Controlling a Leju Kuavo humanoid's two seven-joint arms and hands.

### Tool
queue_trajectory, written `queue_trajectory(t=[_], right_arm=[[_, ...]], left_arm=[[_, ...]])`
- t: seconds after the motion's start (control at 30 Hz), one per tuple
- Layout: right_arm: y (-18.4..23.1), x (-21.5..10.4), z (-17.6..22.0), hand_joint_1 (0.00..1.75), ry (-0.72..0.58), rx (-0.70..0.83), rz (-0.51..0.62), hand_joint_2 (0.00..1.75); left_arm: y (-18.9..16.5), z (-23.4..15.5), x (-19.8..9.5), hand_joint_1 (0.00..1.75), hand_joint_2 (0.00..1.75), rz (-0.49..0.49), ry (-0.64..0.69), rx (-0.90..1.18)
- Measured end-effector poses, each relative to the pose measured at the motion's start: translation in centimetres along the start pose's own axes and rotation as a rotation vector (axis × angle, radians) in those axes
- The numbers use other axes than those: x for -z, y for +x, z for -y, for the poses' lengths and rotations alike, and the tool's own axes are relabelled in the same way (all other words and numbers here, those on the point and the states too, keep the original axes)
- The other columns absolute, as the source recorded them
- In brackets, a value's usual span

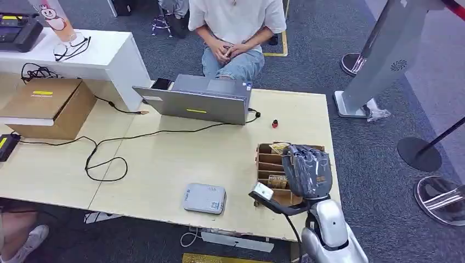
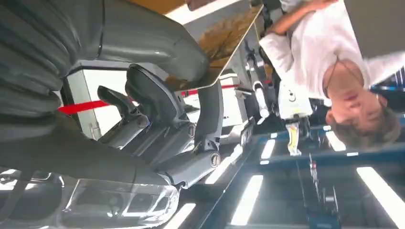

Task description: Pass the card to the sensor for recognition and then transmit it.

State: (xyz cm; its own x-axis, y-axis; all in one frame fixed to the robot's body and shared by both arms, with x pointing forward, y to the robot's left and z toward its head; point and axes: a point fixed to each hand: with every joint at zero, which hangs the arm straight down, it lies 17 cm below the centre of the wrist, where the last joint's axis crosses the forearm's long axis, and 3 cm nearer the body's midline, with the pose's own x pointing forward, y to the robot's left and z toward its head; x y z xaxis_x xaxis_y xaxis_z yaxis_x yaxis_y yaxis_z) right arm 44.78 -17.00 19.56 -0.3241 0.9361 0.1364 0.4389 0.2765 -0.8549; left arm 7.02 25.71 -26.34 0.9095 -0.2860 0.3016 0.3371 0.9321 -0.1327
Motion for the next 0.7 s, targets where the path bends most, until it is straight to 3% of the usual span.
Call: queue_trajectory(t=[0.7], right_arm=[[0.8,-0.2,3.9,1.75,-0.099,0.022,0.006,1.75]], left_arm=[[-0.1,0.2,0.1,0.0,0.0,-0.005,-0.006,0.009]])
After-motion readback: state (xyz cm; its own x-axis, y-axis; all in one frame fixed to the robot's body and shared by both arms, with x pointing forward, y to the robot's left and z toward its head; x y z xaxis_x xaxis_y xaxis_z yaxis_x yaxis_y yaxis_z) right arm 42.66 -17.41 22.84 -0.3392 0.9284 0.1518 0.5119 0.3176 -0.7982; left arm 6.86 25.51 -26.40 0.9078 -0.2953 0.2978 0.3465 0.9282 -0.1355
